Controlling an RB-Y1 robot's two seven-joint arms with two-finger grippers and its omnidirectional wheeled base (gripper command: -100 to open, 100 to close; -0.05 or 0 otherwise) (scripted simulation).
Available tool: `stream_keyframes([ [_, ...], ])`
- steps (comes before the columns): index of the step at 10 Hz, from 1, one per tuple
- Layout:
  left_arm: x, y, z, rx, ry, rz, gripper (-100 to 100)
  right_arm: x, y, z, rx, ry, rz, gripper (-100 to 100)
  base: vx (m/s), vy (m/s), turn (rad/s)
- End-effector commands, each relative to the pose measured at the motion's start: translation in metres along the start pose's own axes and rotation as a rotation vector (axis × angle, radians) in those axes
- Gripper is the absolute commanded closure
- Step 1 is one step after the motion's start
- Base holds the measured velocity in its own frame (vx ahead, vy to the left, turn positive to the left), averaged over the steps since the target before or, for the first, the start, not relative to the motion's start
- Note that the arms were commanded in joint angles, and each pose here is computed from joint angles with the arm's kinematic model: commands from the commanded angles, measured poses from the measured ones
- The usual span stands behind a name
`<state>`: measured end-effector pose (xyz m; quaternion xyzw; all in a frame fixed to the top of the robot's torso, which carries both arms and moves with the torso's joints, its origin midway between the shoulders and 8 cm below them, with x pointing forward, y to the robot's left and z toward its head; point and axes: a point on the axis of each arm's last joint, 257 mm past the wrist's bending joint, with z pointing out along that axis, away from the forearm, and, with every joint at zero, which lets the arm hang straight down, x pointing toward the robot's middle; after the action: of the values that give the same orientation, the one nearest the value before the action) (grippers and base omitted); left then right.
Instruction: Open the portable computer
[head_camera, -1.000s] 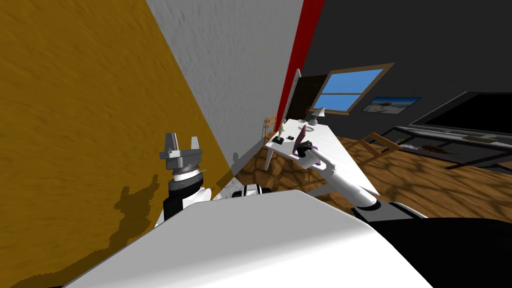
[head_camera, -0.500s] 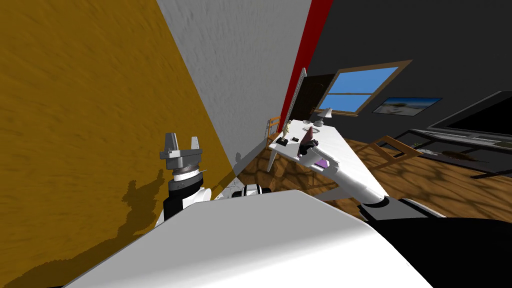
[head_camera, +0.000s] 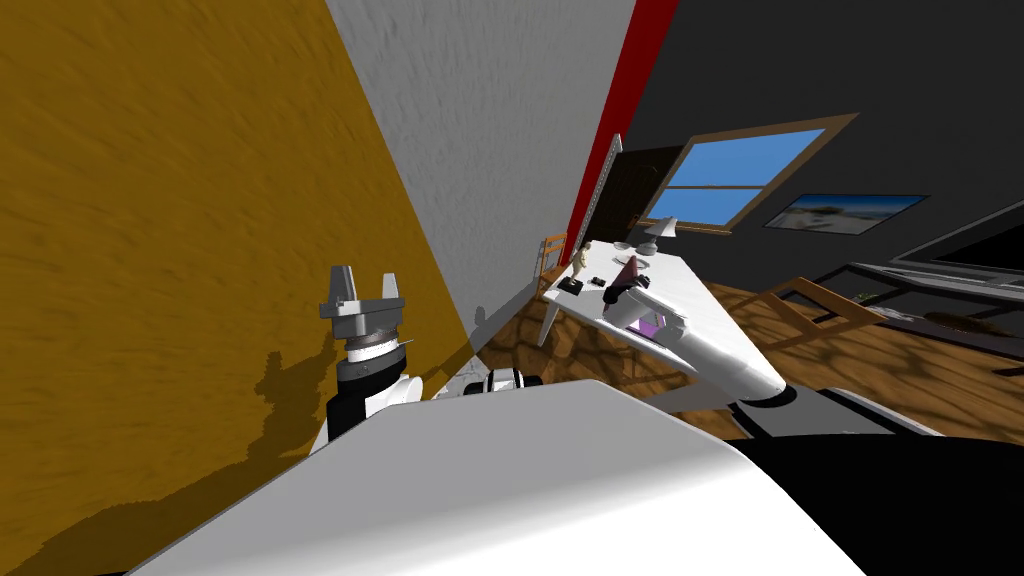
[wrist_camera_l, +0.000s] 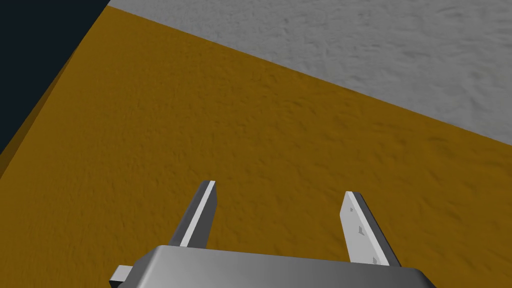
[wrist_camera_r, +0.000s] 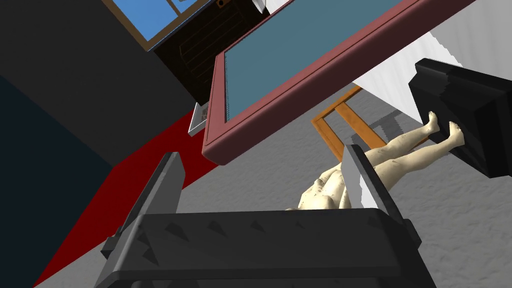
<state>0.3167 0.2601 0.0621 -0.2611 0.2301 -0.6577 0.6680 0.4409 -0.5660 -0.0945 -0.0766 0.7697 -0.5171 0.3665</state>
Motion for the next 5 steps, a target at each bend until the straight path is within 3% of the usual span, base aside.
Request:
stream_keyframes([
  [1,0.0,0.0,0.0,0.0,0.0,0.0,0,-0.002,0.004,-0.008,0.008,0.012,-0.003,-100,0.007,-0.061,0.061],
  [5,0.0,0.0,0.0,0.0,0.0,0.0,0,-0.007,0.01,-0.021,0.016,0.026,-0.001,-100,0.002,-0.093,0.045],
])
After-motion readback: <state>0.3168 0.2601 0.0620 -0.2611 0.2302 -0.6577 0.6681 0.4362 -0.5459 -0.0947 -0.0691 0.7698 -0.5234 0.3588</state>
